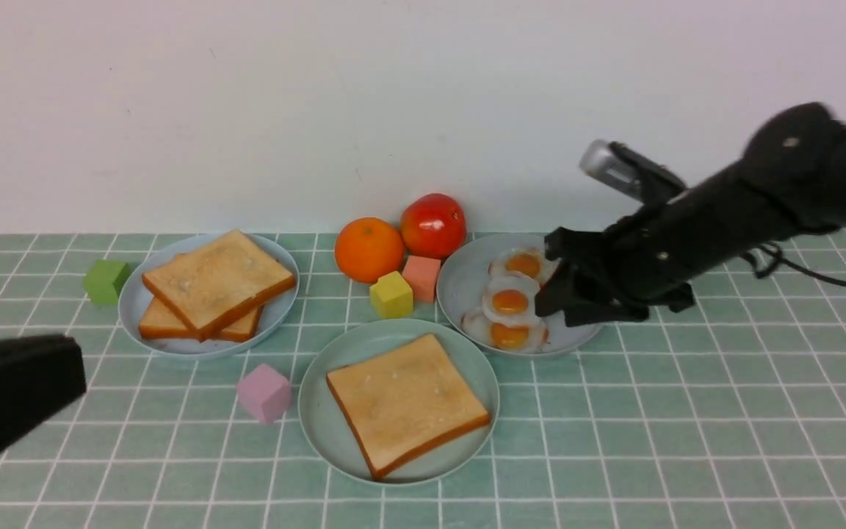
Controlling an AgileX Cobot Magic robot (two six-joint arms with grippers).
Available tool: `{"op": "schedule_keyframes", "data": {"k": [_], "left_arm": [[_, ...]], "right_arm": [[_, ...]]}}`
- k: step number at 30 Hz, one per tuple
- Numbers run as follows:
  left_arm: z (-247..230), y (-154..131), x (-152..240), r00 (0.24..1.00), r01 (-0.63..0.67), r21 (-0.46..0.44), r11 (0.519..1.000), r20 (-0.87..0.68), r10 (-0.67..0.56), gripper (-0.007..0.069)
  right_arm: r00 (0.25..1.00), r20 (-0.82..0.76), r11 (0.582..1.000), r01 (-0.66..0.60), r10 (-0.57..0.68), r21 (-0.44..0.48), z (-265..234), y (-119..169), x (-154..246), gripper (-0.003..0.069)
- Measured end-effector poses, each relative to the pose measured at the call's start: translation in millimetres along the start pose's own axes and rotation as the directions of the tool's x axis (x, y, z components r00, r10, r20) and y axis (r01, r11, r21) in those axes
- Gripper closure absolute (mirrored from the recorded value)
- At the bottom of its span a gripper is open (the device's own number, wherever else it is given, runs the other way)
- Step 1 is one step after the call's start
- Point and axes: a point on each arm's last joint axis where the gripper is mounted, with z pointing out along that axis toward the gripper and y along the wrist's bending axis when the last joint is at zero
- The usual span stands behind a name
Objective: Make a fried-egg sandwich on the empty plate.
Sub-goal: Use the right arm to grab a fried egg
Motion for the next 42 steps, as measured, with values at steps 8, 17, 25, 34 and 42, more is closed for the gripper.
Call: {"op": "schedule_keyframes", "data": {"k": [8,17,25,34,42], "left_arm": [[1.0,0.6,2.7,1.0,0.011,0.002,1.0,0.025,-0.011,0.0638],[10.9,0.1,2.0,1.0,-0.003,-0.002,1.0,0.018,0.003,0.0638],[18.9,-0.1,3.8,1.0,-0.004,-0.006,1.0,-0.013,0.004,0.0638],[22.5,-0.1,4.7,1.0,-0.004,-0.009,1.0,-0.027,0.004,0.0638],[22.5,-0.1,4.6,1.0,-0.004,-0.008,1.0,-0.026,0.004,0.0638]], "right_arm": [[0.993,-0.021,0.993,-0.117,0.117,0.007,34.3,-50.9,-45.5,0.0356],[0.981,0.024,0.981,-0.19,0.191,-0.036,56.8,-66.0,-50.8,0.0355],[0.98,0.037,0.98,-0.192,0.194,-0.058,63.1,-68.1,-51.4,0.0355],[0.974,0.028,0.972,-0.224,0.227,-0.074,73.9,-70.5,-49.0,0.0355],[0.978,0.031,0.976,-0.204,0.207,-0.079,77.9,-64.2,-47.6,0.0355]]}}
